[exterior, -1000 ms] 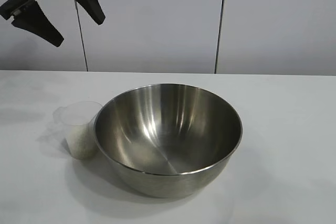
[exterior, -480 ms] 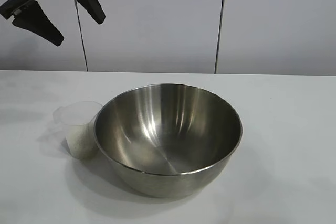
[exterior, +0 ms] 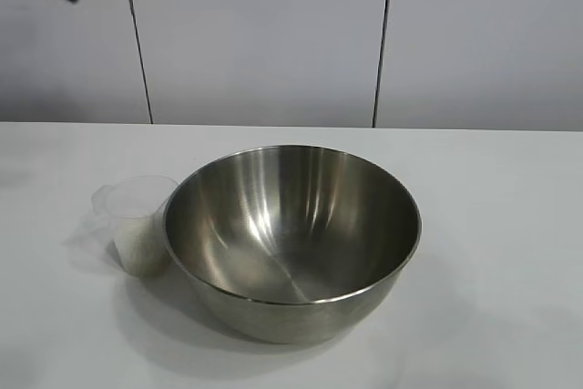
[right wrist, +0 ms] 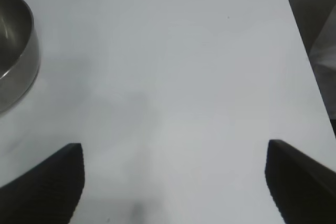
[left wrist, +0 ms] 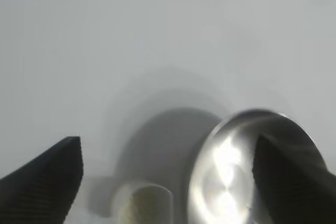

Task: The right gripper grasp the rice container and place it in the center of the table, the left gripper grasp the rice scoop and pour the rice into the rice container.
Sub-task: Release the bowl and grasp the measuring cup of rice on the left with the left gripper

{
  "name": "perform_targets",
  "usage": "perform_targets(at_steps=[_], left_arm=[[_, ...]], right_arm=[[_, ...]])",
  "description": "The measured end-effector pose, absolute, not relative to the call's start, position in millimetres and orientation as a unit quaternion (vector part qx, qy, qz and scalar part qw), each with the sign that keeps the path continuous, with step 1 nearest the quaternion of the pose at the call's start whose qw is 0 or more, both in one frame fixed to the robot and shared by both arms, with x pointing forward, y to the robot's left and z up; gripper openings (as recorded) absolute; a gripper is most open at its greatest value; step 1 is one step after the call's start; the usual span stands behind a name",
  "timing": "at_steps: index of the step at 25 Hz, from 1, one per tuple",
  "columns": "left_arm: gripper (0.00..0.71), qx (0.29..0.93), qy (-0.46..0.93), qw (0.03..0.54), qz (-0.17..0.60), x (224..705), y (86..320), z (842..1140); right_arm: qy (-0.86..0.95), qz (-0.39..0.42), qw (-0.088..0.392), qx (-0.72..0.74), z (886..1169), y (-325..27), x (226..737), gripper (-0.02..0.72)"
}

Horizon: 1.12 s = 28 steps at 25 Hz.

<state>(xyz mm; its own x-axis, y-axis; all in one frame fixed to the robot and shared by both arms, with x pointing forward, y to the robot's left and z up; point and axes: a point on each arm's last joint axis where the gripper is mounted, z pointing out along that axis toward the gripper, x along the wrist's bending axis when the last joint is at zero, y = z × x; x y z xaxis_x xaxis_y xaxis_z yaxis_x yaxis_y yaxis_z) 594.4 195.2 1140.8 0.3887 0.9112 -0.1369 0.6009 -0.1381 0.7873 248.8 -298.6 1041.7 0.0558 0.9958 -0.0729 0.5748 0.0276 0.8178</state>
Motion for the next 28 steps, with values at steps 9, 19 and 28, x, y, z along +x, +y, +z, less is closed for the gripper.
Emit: perform_targets(at_steps=[9, 19, 28], left_arm=[[0.565, 0.676, 0.384, 0.483, 0.403, 494, 199, 1059], [0.542, 0.638, 0.381, 0.505, 0.439, 427, 231, 947], [0.541, 0.712, 0.441, 0.402, 0.370, 436, 231, 879]], right_arm=[[0.621, 0.294, 0.358, 0.632, 1042, -299, 249, 0.640], [0.621, 0.294, 0.358, 0.632, 1042, -299, 249, 0.640], [0.621, 0.294, 0.358, 0.632, 1042, -299, 249, 0.640]])
